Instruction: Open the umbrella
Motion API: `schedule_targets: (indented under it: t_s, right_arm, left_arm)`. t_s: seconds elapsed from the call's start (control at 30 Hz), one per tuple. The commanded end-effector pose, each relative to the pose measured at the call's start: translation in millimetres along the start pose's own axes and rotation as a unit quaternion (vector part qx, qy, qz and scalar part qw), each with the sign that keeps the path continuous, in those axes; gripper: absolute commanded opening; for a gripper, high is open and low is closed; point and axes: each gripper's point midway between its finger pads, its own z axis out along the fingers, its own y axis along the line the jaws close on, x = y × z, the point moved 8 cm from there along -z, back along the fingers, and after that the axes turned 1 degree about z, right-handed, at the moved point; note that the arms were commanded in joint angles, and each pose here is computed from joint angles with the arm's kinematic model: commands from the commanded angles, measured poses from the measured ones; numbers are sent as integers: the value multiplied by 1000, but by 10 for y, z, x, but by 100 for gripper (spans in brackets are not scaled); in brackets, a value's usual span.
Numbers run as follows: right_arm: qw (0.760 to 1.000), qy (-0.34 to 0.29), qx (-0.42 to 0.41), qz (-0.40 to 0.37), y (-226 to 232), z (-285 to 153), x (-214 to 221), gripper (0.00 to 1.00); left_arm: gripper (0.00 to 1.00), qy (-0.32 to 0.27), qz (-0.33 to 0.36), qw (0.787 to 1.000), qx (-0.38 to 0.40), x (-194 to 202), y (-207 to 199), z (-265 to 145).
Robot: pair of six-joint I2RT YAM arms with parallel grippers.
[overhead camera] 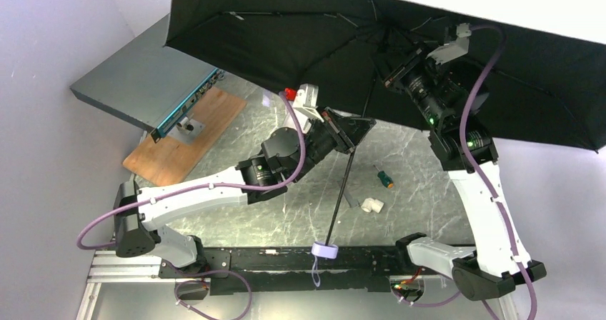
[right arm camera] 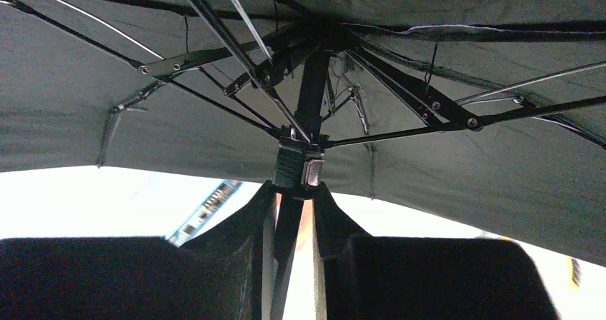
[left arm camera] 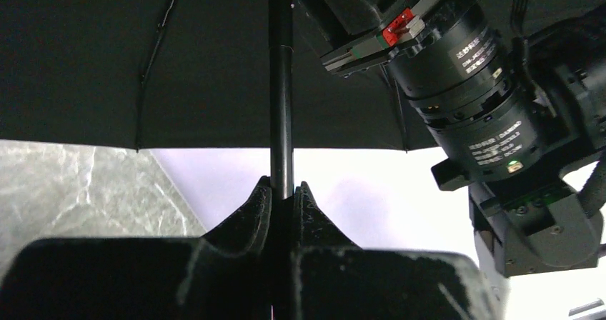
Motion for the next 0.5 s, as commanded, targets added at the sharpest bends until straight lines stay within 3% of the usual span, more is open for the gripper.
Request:
schedule_targets:
  t_s: [0.0, 0.23, 0.47]
  right_arm:
    - [890, -455, -33, 30, 219, -172, -1538, 18]
    - [893, -437, -111, 12, 395, -309, -1483, 18]
    - [890, -419, -183, -2, 536, -424, -1410, 14]
  left_arm:
    - [0, 267, 38, 952, 147, 873, -478, -788]
    - [0, 236, 84, 961, 118, 838, -310, -777]
    - [0, 232, 156, 954, 112, 922, -95, -727]
